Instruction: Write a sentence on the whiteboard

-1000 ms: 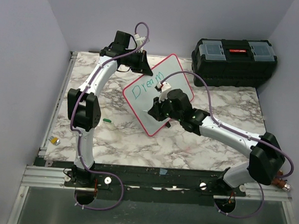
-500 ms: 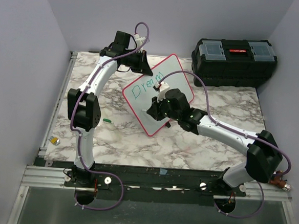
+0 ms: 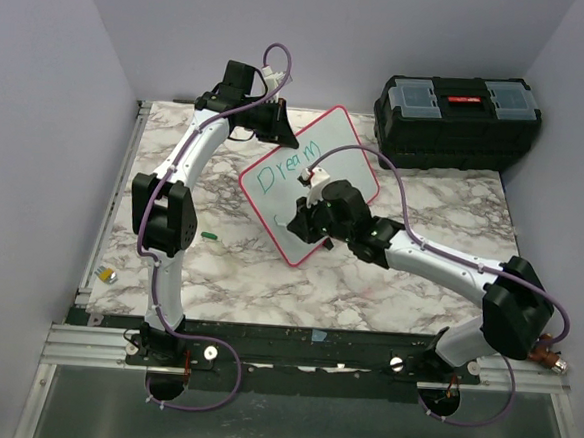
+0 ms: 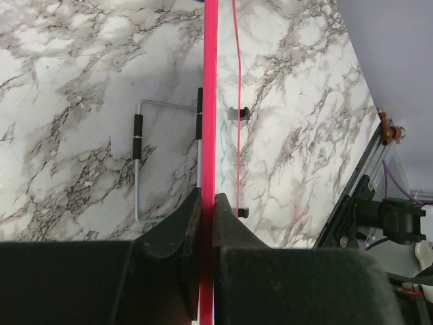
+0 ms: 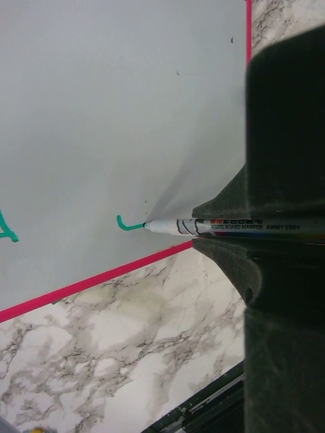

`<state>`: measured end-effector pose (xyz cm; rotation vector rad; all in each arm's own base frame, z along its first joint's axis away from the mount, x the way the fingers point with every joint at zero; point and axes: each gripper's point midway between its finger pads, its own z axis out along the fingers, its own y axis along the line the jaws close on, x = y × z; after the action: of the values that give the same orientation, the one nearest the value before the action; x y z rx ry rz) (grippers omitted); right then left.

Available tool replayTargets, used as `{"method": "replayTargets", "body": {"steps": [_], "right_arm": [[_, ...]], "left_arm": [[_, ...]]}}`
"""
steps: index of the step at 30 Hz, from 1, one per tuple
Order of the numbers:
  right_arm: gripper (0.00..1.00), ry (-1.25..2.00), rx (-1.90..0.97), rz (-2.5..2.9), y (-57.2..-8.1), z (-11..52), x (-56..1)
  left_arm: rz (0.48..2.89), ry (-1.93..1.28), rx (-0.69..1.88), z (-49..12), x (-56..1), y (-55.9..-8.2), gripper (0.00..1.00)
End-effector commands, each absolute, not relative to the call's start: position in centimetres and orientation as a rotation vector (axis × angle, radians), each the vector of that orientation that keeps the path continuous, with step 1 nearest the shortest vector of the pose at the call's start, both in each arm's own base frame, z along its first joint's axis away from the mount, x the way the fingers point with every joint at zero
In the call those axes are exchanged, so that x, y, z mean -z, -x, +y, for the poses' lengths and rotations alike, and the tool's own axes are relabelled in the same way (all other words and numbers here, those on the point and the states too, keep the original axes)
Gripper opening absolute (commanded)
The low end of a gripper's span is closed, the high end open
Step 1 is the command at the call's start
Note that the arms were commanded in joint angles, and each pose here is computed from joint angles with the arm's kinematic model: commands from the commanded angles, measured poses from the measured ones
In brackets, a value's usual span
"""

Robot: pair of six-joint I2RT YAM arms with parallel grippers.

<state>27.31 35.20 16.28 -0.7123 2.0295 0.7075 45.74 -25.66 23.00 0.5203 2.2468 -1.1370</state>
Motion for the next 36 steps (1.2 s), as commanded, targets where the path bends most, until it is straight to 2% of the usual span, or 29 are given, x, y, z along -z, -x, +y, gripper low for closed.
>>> {"method": "replayTargets", "body": {"steps": [1,13,25,36], "right_arm": [[0.01,0.742,-0.713,2.056,-26.0,34.8,-15.0],[0.01,0.624,-0.558,2.035,-28.3,33.0,-16.7],[0.01,0.6,-0.645,1.951,-28.2,33.9,-20.1],[0.01,0.547,-0.582,1.967,-29.7,33.9,-19.5]], "left_arm": [[2.274,-0.566,1.096,-26.0,-22.0,-44.9,0.0],[2.277,-0.565,1.094,-26.0,-21.9,-44.9,0.0],[2.274,-0.568,1.092,-26.0,-22.0,-44.9,0.0],[2.272,-0.569,1.091,-25.9,-22.1,-44.9,0.0]]}}
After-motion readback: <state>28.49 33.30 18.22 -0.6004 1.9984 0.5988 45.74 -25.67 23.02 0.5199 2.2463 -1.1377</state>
